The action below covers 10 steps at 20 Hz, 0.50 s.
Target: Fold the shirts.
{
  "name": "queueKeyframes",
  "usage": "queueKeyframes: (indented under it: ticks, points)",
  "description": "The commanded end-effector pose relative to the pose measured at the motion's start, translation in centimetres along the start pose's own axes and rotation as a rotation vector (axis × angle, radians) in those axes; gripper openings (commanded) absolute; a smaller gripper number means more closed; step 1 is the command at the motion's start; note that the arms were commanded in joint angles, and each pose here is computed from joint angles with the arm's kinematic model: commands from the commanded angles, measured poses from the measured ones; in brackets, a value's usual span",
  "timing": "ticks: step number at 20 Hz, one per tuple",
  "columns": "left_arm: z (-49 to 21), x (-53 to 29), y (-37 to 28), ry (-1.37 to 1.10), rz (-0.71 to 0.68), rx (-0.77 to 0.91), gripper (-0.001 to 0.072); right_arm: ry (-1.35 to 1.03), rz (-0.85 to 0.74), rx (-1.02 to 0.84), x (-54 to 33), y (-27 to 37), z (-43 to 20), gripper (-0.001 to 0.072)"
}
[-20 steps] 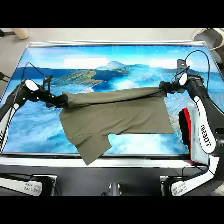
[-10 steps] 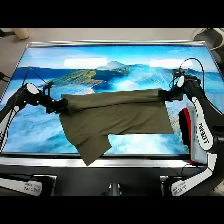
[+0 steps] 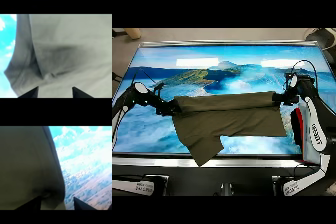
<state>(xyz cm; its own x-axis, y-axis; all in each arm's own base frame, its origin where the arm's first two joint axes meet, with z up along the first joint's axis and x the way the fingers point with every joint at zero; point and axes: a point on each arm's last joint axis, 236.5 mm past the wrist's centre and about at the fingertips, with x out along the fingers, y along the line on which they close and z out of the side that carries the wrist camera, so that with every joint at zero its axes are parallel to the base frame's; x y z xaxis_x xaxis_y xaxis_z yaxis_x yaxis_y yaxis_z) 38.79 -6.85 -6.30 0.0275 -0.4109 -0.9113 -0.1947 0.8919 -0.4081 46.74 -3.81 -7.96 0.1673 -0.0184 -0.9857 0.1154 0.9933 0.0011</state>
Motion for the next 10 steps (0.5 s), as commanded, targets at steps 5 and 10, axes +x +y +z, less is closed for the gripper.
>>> queueKeyframes:
  ticks: [5,10]
  points:
    - [-6.8,-3.5,3.3,0.044,-0.012,-0.043,0.0515,0.364,0.169,0.173,-4.8,-3.5,-10.9,0.0433]
    - [-17.4,2.9,2.2,0.091,-0.146,-0.134,0.0514,0.368,0.199,0.162,-3.7,-2.8,-15.0,0.0433]
